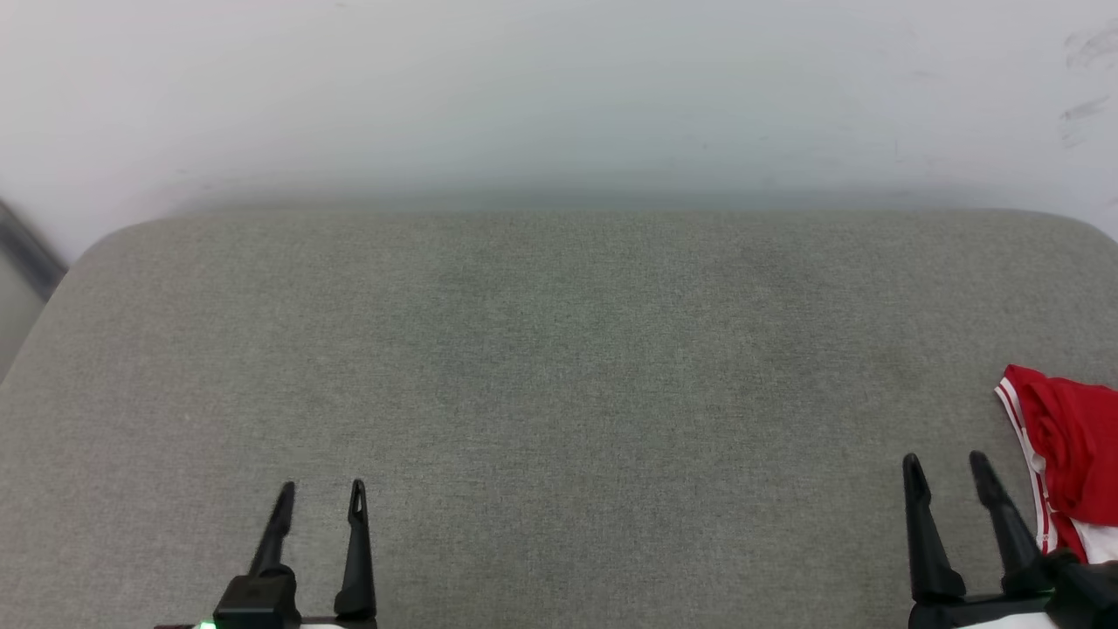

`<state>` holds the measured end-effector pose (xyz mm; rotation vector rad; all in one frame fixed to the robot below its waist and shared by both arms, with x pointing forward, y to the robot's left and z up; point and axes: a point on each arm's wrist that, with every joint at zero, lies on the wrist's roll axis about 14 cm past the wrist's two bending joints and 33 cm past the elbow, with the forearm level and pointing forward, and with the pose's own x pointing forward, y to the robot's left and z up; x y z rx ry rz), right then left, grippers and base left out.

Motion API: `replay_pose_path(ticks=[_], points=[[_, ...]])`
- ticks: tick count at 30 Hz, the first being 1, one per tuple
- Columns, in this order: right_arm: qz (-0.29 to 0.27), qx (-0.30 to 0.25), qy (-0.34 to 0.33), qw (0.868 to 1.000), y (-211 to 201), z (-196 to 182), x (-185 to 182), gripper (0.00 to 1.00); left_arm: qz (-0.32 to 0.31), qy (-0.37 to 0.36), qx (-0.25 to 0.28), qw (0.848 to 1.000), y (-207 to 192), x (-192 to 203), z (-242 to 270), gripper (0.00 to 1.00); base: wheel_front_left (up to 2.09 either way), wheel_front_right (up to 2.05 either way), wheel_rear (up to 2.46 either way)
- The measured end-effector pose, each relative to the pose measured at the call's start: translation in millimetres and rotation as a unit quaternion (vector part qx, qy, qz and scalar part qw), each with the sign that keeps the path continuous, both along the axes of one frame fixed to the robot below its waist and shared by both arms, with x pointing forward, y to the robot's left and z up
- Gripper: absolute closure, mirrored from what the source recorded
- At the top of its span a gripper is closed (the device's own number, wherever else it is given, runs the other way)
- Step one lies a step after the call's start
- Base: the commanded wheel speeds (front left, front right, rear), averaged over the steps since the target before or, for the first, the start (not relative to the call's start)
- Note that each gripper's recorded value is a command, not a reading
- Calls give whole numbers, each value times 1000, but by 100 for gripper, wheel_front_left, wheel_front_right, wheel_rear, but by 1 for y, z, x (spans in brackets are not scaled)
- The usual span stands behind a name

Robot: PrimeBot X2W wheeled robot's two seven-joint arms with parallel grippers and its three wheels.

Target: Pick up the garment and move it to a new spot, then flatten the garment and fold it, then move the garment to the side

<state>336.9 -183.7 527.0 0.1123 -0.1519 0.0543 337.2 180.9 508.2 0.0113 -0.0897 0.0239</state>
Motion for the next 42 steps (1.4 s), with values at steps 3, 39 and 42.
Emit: replay_pose_path(ticks=[3, 39, 42], points=[[0, 0, 15, 1000, 0, -9, -2, 100, 0, 17, -1, 1000, 0, -2, -10, 100, 0, 0, 0], [-16, 288, 70, 955, -13, -31, 14, 100, 30, 76, -309, 948, 17, 13, -34, 100, 0, 0, 0], [-16, 307, 72, 949, -14, -32, 16, 100, 29, 74, -330, 940, 18, 15, -33, 100, 0, 0, 0]])
